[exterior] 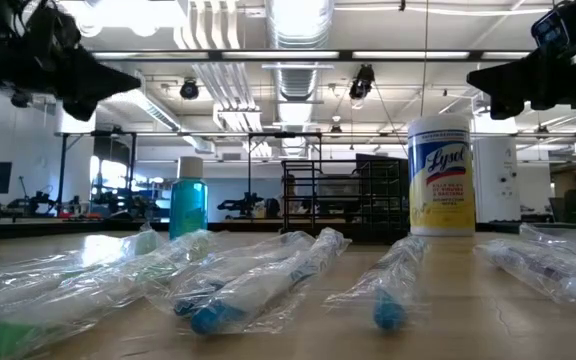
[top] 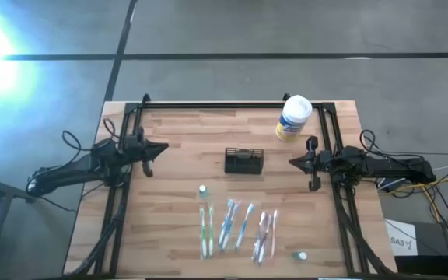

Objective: Pick & Place toothbrushing station
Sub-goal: Put the left blue mouthwash into the wire organizer

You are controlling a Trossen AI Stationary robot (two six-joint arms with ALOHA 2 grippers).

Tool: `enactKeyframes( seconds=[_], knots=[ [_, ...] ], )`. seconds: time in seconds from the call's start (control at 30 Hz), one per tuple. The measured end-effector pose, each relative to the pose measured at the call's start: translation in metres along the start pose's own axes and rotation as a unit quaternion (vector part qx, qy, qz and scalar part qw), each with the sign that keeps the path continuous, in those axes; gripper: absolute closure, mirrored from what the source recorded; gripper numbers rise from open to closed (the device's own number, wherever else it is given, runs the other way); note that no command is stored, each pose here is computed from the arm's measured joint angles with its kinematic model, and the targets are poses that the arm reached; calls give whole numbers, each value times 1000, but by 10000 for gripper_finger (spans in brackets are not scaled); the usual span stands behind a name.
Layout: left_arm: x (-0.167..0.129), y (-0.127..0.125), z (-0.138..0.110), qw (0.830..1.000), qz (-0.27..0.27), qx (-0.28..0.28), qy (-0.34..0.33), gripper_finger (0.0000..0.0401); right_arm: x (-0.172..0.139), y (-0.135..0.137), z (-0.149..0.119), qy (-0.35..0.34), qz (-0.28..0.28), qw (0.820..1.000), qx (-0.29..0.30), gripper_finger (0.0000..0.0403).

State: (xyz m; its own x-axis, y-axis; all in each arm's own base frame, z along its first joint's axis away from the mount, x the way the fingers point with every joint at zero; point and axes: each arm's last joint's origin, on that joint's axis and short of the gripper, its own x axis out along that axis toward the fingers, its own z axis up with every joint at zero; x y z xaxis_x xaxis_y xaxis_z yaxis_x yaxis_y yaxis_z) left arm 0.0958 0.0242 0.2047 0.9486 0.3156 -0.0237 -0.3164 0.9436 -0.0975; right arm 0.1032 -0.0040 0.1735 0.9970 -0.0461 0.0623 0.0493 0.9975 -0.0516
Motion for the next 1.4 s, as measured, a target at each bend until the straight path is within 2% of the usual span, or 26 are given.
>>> enactKeyframes(
  seconds=[0.2,0.4,0.63,0.77,0.87,0.93,1.13,1.4],
  knots=[
    [6,-5,41,1000,-1,-2,9,397,0,0,1,-3,0,1000,-7,394],
    [29,-11,72,993,16,-24,113,398,0,0,1,-4,-1,1000,-9,394],
    [66,-21,90,956,44,-43,287,399,0,0,1,-3,-1,1000,-5,394],
    [88,-36,92,934,31,-30,354,399,0,0,1,-3,-1,1000,-7,394],
    [104,-48,103,928,27,-42,369,396,0,0,-1,3,0,1000,-11,394],
    [111,-54,103,914,36,-51,401,386,0,0,-2,10,0,1000,-14,394],
    [131,-79,114,910,35,-52,409,336,0,0,-2,13,0,1000,-19,394],
    [146,-110,106,895,22,-63,440,261,0,0,-2,8,0,1000,-24,394]
  ],
)
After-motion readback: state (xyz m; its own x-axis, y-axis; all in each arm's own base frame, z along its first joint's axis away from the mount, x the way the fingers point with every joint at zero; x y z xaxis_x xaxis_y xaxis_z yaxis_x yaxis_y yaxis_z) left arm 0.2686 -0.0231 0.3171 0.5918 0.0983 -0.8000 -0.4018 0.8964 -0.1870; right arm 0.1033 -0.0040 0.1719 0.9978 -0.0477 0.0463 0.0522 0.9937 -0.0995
